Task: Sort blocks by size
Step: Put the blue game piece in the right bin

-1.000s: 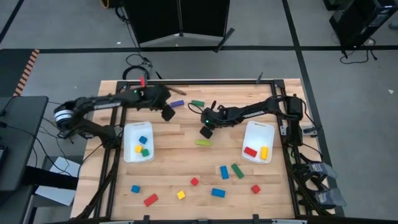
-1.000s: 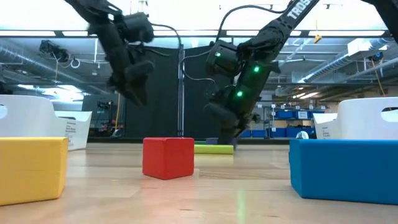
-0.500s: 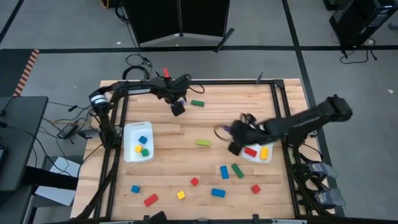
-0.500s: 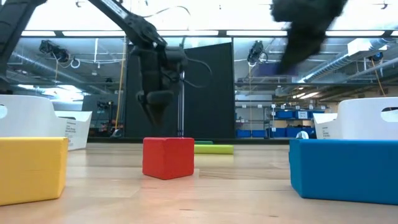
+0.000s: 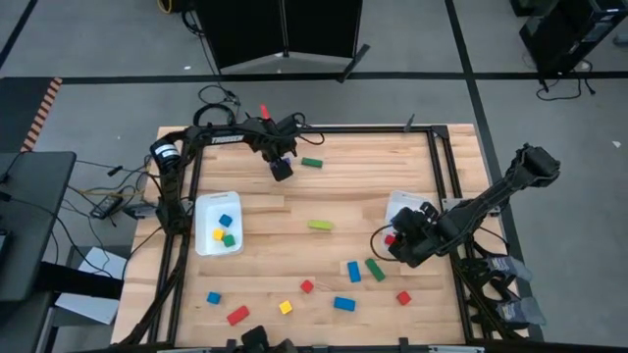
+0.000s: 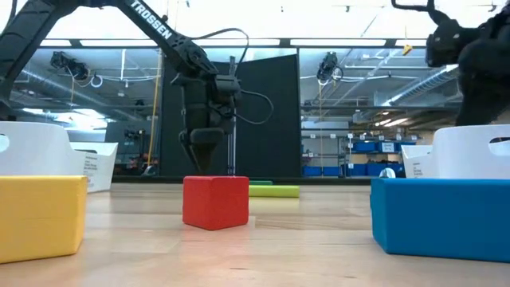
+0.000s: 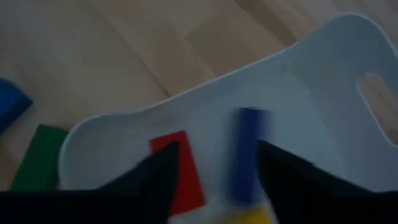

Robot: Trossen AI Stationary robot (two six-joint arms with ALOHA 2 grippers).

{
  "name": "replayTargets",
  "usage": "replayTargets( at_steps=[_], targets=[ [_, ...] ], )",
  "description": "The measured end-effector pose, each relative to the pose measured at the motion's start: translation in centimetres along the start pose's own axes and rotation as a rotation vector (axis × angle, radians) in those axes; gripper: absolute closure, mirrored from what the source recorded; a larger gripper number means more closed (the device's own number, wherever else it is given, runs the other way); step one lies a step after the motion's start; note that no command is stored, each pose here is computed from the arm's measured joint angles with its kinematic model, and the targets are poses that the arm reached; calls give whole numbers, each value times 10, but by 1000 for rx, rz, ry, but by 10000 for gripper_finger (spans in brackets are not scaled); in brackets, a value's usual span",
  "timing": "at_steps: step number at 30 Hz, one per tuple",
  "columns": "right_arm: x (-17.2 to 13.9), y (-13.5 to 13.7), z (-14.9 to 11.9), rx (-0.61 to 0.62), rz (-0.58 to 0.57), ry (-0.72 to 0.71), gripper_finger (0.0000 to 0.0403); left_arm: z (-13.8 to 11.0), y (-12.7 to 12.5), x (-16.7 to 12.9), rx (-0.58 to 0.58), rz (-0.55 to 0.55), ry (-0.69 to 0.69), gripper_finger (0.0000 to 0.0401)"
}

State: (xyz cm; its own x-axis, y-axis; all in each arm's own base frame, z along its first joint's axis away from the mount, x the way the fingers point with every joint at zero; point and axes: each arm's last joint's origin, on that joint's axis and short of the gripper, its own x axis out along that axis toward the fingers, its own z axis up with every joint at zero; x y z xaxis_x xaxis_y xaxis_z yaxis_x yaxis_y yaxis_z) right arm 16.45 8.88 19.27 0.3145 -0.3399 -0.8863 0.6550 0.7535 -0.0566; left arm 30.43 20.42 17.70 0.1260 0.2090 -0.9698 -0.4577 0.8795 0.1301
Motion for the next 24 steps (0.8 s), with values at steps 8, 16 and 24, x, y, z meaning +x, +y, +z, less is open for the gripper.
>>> replayTargets(
  at_steps=[8,16,24],
  targets=[
    [-19,8,11,-28,52,-81,30,-2,-4,28,23,-29,81,124],
    [-36,16,17,-80,85,-163,57,-2,-7,36,19,-52,91,281],
    [-68,24,17,-183,140,-296,117,18,-36,16,72,-113,-52,296]
  ],
)
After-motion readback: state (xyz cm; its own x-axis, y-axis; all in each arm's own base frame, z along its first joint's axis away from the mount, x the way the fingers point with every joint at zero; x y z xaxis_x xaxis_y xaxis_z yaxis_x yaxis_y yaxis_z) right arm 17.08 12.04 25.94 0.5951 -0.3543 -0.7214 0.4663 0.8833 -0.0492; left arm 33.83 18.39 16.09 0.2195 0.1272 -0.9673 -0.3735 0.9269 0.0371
